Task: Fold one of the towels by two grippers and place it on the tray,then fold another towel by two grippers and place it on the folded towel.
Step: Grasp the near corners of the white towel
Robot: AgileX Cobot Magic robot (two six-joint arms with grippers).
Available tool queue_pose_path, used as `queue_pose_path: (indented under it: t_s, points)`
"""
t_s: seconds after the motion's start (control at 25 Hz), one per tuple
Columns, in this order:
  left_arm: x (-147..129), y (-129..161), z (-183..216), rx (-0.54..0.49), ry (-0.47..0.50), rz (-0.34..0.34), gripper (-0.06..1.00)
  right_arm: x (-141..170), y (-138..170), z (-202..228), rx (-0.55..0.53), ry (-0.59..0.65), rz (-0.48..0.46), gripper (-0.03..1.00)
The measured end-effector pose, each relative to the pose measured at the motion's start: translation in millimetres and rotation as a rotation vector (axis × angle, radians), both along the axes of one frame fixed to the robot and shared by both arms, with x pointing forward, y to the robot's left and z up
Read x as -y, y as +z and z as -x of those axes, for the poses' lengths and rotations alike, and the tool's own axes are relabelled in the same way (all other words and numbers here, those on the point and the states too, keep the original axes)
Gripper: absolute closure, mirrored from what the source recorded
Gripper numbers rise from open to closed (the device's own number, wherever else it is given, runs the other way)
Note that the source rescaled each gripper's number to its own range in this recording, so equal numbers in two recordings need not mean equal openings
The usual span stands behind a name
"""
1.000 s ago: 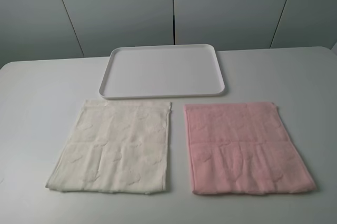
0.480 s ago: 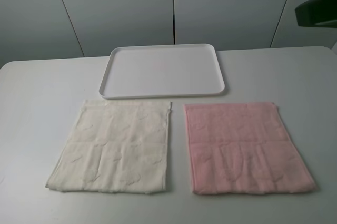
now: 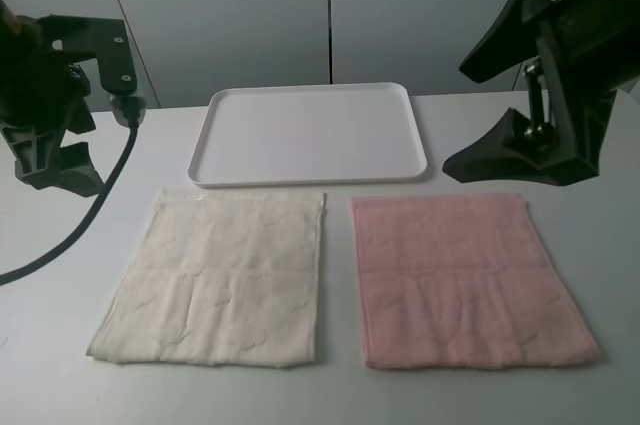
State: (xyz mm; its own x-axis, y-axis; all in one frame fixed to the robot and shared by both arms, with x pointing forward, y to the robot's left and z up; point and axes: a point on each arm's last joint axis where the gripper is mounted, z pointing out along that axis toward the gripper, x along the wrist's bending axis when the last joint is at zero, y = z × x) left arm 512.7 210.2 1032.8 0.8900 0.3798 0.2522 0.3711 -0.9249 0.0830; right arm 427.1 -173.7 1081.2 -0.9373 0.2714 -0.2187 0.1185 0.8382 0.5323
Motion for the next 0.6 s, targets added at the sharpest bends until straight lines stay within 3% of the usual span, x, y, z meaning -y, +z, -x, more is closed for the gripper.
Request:
queue_pose_path:
  t_s: [0.2,0.4,0.6]
  points:
    - [12.7,-36.9,-2.4,-0.116,-0.077,-0.046,-0.04,-32.3,-27.0,3.0,-0.064,0.135,0.117,-0.03]
    - [1.3,-82.4,29.0,-0.253,-0.194,-0.094,-0.04,-60.2,-53.3,7.3,-0.124,0.235,0.187,-0.03]
    - [-9.9,-116.8,58.1,-0.31,-0.283,-0.111,-0.04,-94.0,-83.7,21.6,-0.178,0.345,0.249,-0.03]
